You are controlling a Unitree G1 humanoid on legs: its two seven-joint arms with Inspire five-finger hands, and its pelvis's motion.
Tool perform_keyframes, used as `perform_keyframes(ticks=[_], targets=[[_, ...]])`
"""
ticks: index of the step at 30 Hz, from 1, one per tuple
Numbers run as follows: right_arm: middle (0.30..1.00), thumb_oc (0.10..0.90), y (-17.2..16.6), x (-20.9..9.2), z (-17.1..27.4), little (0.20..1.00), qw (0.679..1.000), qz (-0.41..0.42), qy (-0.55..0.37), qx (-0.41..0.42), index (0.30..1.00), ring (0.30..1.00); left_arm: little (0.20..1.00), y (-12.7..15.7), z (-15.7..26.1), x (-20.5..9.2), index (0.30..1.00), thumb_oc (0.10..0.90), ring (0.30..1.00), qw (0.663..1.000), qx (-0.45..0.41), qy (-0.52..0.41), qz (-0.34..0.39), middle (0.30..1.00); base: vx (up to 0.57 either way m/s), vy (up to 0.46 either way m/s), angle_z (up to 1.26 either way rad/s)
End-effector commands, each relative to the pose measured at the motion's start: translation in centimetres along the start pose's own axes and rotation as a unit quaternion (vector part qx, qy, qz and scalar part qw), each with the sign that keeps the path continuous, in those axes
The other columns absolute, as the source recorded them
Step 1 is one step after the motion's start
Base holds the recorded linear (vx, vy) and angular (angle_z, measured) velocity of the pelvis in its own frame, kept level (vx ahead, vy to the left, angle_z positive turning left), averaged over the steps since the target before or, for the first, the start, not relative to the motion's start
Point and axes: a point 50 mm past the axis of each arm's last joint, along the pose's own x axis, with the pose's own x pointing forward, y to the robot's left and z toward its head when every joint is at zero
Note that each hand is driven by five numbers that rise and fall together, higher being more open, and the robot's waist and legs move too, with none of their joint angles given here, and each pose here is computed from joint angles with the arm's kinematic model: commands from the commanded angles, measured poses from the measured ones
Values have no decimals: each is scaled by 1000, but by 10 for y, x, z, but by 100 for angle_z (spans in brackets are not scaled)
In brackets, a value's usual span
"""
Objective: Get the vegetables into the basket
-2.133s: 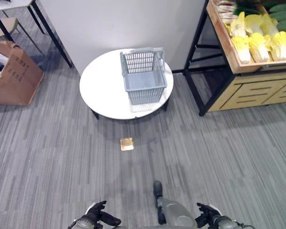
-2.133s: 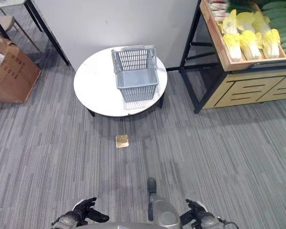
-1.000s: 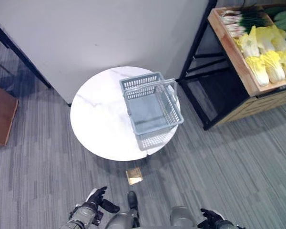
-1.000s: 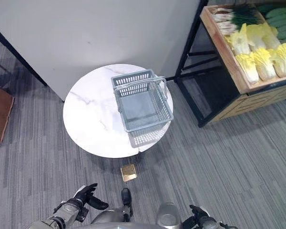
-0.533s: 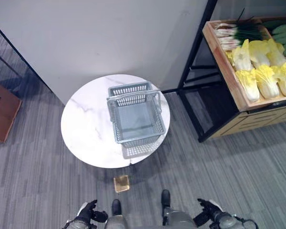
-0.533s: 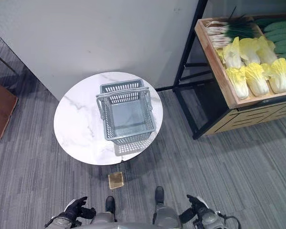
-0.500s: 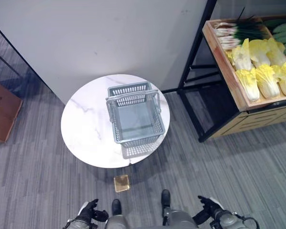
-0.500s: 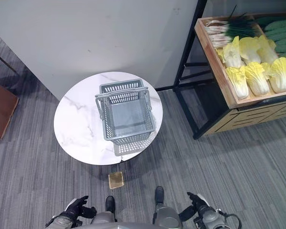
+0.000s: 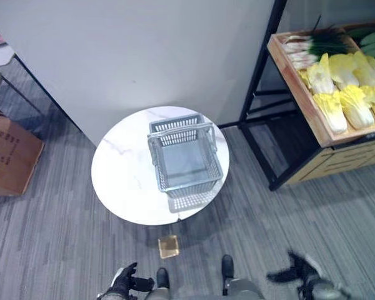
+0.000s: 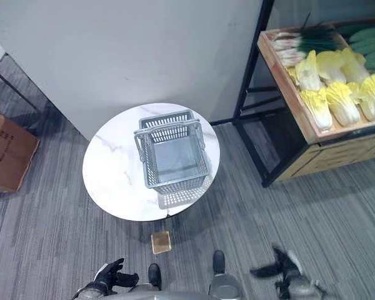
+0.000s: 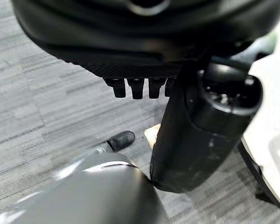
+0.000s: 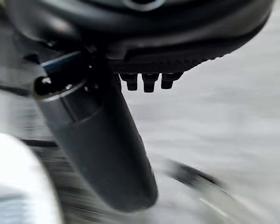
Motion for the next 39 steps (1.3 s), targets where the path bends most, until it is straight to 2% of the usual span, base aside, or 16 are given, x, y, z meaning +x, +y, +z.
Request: perform_keyframes(ticks=[1, 2, 5, 7, 11, 12, 13, 18, 26, 28, 39], targets=[[1000, 900, -38, 0, 123, 1000, 956, -67, -261, -116, 1000, 1000, 1000, 24, -10, -2, 1000, 900, 1000, 999, 5, 24, 34, 1000, 8, 63, 4], [1000, 900, -41, -3, 132, 1000, 948, -76, -279, -133, 1000, 1000, 1000, 24, -8, -1, 1000, 900, 1000, 999, 5, 22, 34, 1000, 14, 58, 3], [1000, 900, -50, -21, 189, 1000, 889, -99, -381, -236, 1000, 1000, 1000, 24, -7, -1, 1000, 900, 1000, 999, 12, 20, 32, 1000, 30, 29, 4], [1000, 900, -50, -28, 223, 1000, 855, -113, -430, -266, 1000, 1000, 1000, 25, -6, 0, 1000, 900, 1000, 999, 16, 19, 31, 1000, 30, 20, 7], [1000, 900, -38, -39, 276, 1000, 812, -112, -502, -275, 1000, 1000, 1000, 27, -2, 0, 1000, 900, 1000, 999, 28, 16, 34, 1000, -8, 7, 8], [1000, 900, -38, -39, 277, 1000, 811, -111, -504, -276, 1000, 1000, 1000, 27, -2, 1, 1000, 900, 1000, 999, 26, 16, 34, 1000, -19, -7, 8], [1000, 900, -34, -43, 302, 1000, 790, -118, -528, -288, 1000, 1000, 1000, 28, 1, 1, 1000, 900, 1000, 999, 32, 12, 37, 1000, -16, -8, 10], [1000, 900, -24, -55, 358, 1000, 753, -134, -572, -296, 1000, 1000, 1000, 26, 10, 3, 1000, 900, 1000, 998, 42, -1, 43, 1000, -21, -2, 13], [1000, 900, -35, -38, 401, 1000, 772, -163, -515, -335, 1000, 1000, 1000, 26, 26, 6, 1000, 900, 1000, 997, 51, -28, 44, 1000, -6, -8, 6], [1000, 900, -35, -36, 407, 1000, 763, -174, -498, -373, 1000, 1000, 1000, 27, 30, 6, 1000, 900, 1000, 997, 53, -34, 46, 1000, 10, 2, 4], [1000, 900, -48, -27, 423, 1000, 783, -214, -448, -374, 1000, 1000, 1000, 29, 44, 8, 1000, 900, 1000, 995, 57, -54, 58, 1000, 0, 8, 4]])
